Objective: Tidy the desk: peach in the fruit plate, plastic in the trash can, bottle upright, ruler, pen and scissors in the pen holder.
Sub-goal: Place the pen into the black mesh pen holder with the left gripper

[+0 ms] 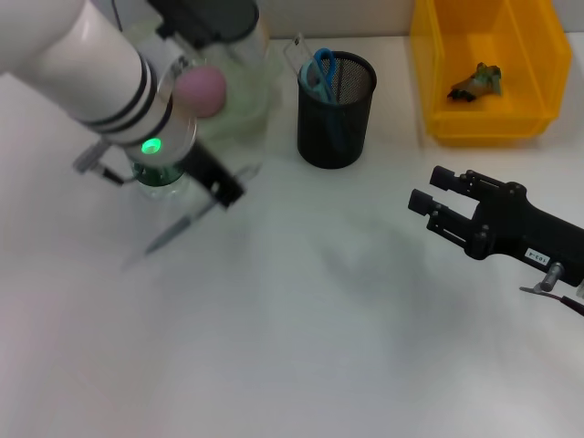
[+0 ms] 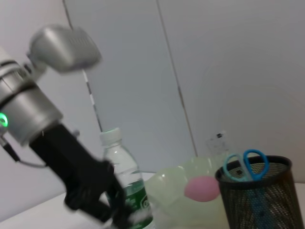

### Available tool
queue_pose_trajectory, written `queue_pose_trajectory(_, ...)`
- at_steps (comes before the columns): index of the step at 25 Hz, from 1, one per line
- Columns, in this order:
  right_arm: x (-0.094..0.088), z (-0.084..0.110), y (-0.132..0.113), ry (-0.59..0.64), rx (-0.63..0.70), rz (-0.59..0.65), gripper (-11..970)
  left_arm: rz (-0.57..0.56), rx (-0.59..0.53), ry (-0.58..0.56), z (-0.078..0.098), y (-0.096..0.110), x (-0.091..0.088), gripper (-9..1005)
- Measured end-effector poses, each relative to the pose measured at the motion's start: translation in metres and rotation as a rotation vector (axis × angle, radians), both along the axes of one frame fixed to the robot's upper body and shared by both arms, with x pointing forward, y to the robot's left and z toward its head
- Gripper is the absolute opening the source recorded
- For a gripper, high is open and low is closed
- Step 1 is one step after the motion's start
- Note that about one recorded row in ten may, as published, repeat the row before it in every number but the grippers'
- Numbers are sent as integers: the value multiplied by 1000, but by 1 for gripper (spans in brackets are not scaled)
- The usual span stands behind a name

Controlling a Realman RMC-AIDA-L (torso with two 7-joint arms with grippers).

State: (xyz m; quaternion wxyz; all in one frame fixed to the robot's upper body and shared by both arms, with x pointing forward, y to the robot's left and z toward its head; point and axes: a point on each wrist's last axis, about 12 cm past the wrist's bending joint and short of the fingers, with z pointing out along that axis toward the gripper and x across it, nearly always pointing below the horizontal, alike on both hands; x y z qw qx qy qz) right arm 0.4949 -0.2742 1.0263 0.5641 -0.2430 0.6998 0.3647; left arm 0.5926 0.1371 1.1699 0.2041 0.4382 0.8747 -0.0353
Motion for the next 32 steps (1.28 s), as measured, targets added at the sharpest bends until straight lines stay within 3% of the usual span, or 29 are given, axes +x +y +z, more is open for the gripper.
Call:
queue_pose_trajectory(5,-1,-3,1,16,11,-21,530,20,-167,-219,26,-6,9,210)
queue_pose_trajectory(6,-1,-3,2,20,13,-21,530,20,-167,-219,26,-6,9,212)
queue_pose_trajectory(7,-1,-4,3,21,16,-19,530,30,-283,-348,35,-7,8,213)
queue_pose_trajectory(10,-1,-4,4,23,22,-17,530,42,-359,-422,38,-7,6,219)
queue_pose_trajectory(13,-1,-4,6,26,27,-12,531,75,-510,-505,41,-7,4,224)
queue_pose_trajectory(14,-1,-4,7,27,27,-10,531,97,-613,-547,42,-6,2,226)
queue_pose_trajectory(20,0,-3,8,25,28,-8,531,127,-794,-618,32,-12,-9,236)
queue_pose_trajectory(32,-3,-6,12,43,41,0,531,165,-941,-488,11,-47,-1,257)
